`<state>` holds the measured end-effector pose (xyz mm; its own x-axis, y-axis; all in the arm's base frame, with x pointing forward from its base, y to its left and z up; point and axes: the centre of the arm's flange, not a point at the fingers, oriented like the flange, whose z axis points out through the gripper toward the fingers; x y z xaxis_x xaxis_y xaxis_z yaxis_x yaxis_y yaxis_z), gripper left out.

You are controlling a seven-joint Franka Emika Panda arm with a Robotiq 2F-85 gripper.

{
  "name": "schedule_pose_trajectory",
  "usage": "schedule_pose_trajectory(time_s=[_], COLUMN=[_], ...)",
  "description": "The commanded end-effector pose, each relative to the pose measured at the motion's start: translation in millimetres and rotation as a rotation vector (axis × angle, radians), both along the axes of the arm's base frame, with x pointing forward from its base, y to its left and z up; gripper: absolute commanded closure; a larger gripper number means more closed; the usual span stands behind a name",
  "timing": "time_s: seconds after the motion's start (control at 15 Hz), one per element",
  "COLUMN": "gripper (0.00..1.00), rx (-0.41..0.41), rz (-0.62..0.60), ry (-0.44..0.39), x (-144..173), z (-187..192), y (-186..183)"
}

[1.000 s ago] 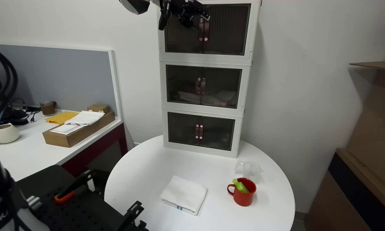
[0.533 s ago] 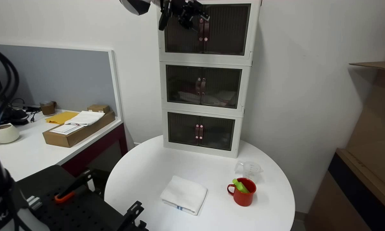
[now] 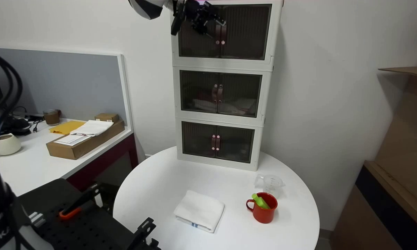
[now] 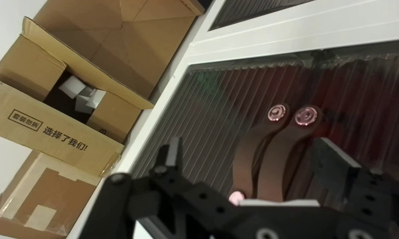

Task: Open the doors to the compartment

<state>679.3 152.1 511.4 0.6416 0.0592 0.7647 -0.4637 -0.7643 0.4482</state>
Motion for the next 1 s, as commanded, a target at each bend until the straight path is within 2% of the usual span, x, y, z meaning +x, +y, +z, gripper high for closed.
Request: schedule_pose_trajectory(time_s=[0.0, 0.07, 0.4, 0.53, 0.6, 0.93], gripper=[0.15, 0.14, 0.30, 0.45, 0.57, 0.95], rx=[0.003, 0.006, 0.029, 0.039, 0.040, 0.045], rz=[0.001, -0.005, -0.023, -0.024, -0.022, 0.002], ry=[0.002, 0.000, -0.020, -0.022, -0.022, -0.023], x=[15.5, 15.8, 18.2, 18.7, 18.6, 17.8], z=[7.2, 8.7, 17.6, 17.3, 16.6, 13.2], y=[-5.6, -8.3, -15.8, -14.7, -14.2, -5.3])
